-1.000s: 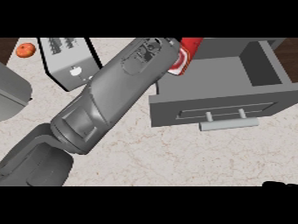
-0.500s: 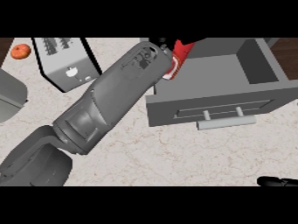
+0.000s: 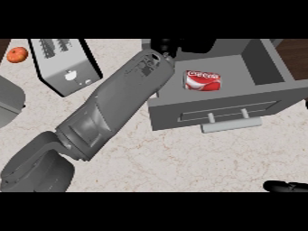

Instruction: Pick up the can, place it into the drawer and close the drawer

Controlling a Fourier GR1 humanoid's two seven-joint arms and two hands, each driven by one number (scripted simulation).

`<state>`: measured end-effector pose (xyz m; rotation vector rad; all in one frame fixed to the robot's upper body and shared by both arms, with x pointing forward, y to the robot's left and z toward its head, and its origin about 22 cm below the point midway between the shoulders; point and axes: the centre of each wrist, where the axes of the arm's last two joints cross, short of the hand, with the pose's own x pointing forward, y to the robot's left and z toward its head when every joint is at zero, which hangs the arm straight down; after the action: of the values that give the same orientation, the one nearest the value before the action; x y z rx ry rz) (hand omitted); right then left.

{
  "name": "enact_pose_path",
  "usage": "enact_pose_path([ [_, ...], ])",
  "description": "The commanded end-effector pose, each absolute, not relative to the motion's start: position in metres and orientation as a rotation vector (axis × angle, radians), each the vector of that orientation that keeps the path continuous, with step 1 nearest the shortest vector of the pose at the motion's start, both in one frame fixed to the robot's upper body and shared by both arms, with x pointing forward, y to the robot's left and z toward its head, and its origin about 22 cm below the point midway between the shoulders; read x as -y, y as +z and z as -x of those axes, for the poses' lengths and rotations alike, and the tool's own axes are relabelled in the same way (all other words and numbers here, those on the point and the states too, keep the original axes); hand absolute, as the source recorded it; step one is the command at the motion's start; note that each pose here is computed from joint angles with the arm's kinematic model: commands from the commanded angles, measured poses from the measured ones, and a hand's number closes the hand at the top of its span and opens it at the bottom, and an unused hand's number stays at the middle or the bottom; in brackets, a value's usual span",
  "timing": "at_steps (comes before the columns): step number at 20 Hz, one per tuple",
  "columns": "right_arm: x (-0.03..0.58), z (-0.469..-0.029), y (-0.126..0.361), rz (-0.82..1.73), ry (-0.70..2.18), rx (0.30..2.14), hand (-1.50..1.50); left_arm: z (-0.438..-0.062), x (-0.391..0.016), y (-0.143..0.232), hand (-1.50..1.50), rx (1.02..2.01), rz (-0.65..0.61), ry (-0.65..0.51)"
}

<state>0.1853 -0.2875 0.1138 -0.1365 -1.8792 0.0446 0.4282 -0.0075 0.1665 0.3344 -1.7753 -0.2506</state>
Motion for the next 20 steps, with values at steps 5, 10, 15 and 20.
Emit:
enact_pose_path([
  [5,0.285,-0.196,0.113,0.141,0.027,1.901,-1.50,-0.430,0.006,0.166,-1.50,1.792,-0.346,-0.203],
  [10,0.291,-0.181,0.145,0.280,0.181,1.991,-1.50,-0.430,0.004,0.164,-1.50,1.751,-0.330,-0.116],
  [15,0.287,-0.177,0.144,0.393,0.338,1.992,-1.50,-0.422,0.009,0.158,-1.50,1.752,-0.264,-0.117],
  [20,0.279,-0.189,0.142,0.459,0.458,2.024,-1.50,-0.423,0.013,0.173,-1.50,1.770,-0.214,-0.069],
])
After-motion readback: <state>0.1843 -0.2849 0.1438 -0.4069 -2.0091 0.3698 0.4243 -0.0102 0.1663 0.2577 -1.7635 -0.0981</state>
